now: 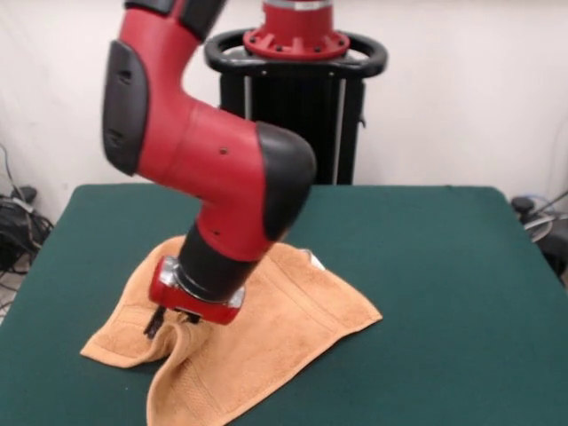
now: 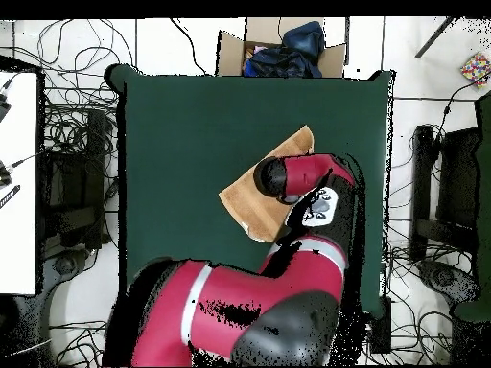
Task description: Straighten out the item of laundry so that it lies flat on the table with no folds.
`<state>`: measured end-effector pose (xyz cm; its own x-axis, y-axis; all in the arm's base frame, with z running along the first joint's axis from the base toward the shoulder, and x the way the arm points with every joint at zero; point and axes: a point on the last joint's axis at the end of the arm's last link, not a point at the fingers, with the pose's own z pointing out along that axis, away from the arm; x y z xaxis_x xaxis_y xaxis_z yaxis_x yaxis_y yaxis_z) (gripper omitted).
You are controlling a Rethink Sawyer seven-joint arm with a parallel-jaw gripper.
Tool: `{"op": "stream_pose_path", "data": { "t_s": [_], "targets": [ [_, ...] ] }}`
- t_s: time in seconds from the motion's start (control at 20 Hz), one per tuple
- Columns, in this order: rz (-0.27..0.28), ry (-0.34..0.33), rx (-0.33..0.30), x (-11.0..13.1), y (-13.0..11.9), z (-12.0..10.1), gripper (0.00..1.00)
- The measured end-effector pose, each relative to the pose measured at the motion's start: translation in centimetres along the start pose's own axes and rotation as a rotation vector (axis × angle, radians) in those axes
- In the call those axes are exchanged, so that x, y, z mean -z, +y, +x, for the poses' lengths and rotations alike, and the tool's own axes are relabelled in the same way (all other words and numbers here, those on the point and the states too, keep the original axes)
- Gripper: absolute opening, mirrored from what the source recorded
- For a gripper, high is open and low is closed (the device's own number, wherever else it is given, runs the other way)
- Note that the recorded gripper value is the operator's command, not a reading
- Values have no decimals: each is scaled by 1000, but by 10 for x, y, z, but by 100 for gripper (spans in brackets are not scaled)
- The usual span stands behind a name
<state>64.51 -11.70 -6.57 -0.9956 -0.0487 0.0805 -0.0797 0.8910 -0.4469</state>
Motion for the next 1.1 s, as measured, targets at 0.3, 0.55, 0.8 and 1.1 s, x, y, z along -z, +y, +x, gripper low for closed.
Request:
{"op": "stream_pose_path", "data": {
  "t_s": [0.3,0.55,0.8,1.1],
  "targets": [
    [-92,10,-112,-4,-18,-2,100],
    [-142,14,-159,-6,-26,-1,100],
    [-173,15,-184,-6,-32,2,100],
    [-207,11,-206,-5,-33,7,100]
  ]
}}
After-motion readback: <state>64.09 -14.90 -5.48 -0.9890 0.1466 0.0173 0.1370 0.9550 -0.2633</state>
